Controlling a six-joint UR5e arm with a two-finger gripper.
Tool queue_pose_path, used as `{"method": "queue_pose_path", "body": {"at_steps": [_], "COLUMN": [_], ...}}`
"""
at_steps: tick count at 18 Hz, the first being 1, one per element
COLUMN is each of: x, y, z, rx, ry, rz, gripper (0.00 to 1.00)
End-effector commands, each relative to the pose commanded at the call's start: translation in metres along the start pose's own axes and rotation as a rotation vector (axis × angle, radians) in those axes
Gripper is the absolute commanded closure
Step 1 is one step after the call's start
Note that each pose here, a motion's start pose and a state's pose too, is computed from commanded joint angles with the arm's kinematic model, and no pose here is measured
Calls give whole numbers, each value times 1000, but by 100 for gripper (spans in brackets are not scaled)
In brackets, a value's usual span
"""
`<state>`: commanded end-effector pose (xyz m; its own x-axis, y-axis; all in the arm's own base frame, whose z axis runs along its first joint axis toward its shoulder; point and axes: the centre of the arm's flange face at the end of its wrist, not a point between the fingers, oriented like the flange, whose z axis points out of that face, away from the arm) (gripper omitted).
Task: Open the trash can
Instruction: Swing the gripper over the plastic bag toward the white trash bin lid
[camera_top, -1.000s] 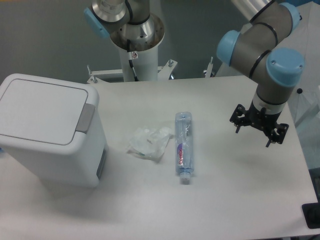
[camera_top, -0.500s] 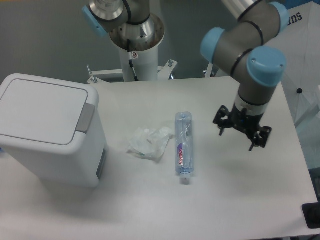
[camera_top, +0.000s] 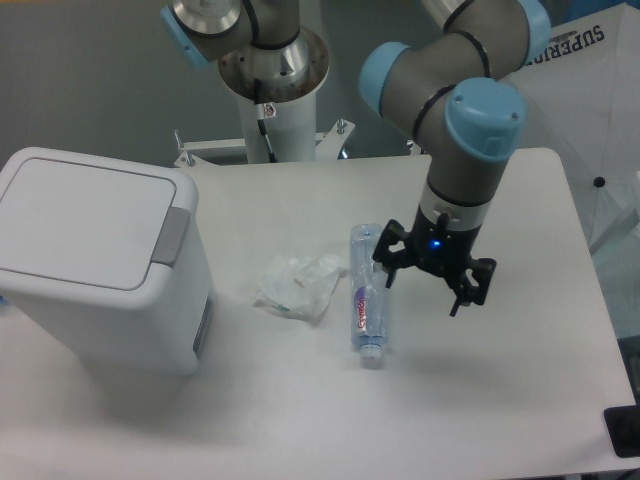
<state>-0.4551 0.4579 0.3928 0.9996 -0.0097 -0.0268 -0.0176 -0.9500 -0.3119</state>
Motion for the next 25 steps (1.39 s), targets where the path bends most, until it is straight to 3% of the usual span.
{"method": "queue_pose_path", "body": {"at_steps": [4, 8, 13, 19, 25], "x": [2, 12, 25, 60, 124], "y": [-6, -12, -24, -47, -83], "z": [-12, -31, -47, -68, -85], "rx": [60, 122, 215, 248, 261], "ry": [15, 34, 114, 123, 154], "rz": [-168, -208, -431, -398, -364], "gripper": [0, 0, 0, 0, 0]}}
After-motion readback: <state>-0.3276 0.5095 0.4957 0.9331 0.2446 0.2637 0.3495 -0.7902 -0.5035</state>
